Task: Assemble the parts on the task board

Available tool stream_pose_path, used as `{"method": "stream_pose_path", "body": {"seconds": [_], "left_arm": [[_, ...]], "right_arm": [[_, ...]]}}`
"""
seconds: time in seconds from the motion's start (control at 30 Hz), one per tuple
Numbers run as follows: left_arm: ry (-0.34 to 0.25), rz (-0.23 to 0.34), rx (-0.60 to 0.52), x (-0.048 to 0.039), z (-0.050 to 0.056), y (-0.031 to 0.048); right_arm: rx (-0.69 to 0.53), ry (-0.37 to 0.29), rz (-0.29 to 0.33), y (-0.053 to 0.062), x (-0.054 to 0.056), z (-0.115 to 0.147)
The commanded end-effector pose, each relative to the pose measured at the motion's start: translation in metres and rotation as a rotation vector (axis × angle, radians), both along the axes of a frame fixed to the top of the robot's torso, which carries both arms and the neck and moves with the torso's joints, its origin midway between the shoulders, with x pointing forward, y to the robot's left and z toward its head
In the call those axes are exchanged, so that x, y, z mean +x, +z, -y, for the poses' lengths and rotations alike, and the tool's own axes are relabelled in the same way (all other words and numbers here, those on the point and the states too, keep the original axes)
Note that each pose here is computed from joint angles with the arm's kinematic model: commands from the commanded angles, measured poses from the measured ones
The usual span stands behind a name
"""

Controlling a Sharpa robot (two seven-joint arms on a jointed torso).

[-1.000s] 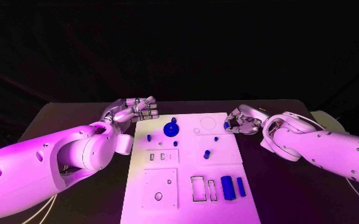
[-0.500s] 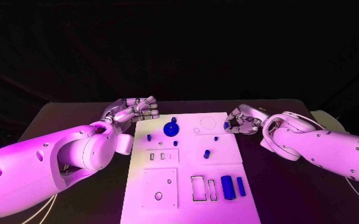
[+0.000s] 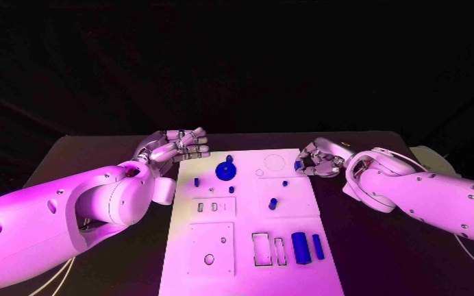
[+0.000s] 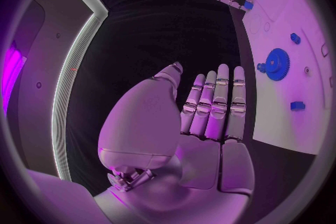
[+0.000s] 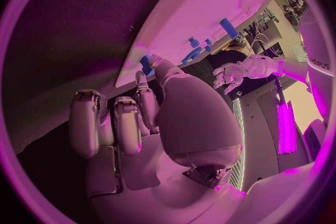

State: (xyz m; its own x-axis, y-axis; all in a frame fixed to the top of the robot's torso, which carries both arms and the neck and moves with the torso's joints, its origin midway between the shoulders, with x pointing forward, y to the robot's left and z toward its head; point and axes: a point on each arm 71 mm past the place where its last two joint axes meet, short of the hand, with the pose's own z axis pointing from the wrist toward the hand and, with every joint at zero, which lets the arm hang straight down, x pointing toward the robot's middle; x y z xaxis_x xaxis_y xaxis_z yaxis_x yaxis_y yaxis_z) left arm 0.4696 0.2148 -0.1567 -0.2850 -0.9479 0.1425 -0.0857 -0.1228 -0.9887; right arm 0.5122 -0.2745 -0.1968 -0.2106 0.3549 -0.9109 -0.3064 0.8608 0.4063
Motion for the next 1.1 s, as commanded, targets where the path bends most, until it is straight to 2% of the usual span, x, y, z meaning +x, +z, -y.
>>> {"method": "stream_pose_path", "body": {"seconds": [0.03, 1.1], "left_arm": [[-0.019, 0.003, -0.01, -0.0007, 0.0025, 0.0013], [-0.022, -0.002, -0.009, -0.0009, 0.0027, 0.0009]], "right_arm": [[-0.006, -0.001, 0.001, -0.0005, -0.0001, -0.0009], [-0.01, 0.01, -0.004, -0.0012, 0.0004, -0.0056]]}}
